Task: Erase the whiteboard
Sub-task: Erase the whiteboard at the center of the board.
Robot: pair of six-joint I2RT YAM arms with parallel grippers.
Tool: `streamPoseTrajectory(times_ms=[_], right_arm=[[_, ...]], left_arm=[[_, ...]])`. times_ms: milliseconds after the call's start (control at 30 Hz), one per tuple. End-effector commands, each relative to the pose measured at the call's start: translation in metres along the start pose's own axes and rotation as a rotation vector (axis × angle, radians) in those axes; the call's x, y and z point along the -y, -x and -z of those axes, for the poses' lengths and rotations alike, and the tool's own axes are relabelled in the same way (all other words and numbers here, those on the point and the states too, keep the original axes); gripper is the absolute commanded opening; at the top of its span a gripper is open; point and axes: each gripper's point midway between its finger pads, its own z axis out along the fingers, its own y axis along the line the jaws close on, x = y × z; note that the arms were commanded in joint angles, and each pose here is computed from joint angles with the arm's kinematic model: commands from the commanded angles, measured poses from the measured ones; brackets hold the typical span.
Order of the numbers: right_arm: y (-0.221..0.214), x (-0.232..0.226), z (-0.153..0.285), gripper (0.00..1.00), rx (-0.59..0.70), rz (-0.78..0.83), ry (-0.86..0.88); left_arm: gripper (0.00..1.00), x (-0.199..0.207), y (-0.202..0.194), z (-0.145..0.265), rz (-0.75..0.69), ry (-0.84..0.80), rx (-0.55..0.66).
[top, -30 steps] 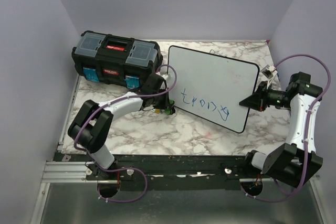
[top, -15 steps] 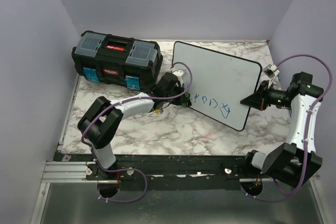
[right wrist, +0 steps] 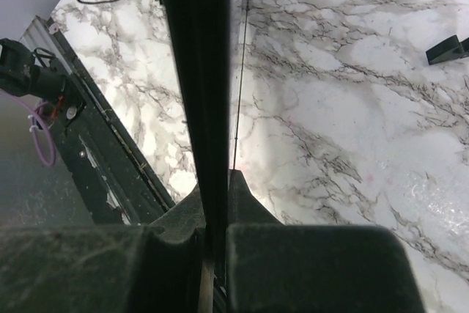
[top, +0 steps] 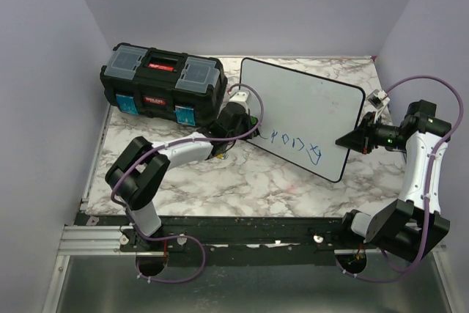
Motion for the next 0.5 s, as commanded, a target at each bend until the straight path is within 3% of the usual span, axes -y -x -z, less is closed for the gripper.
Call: streamPoseTrajectory(times_ms=[0,133,333,467], right_arm=[[0.021,-0.031,-0.002,0.01,0.116,-0.004,0.114],[0.021,-0.031,-0.002,0.01,0.116,-0.006,0.113],[0.021,-0.031,-0.002,0.01,0.117,-0.008,0.114],[0.021,-0.031,-0.002,0.01,0.117,-0.007,0.114]], left_arm=[[0.00,-0.023,0.042,-0.003,0.044,0.074,0.117],[0.00,-0.003,0.043,-0.010,0.025,-0.018,0.104],[0.00,0.069,0.026,-0.001,-0.101,-0.202,0.093],[0.00,0.081,0.026,0.004,-0.107,-0.224,0.120]])
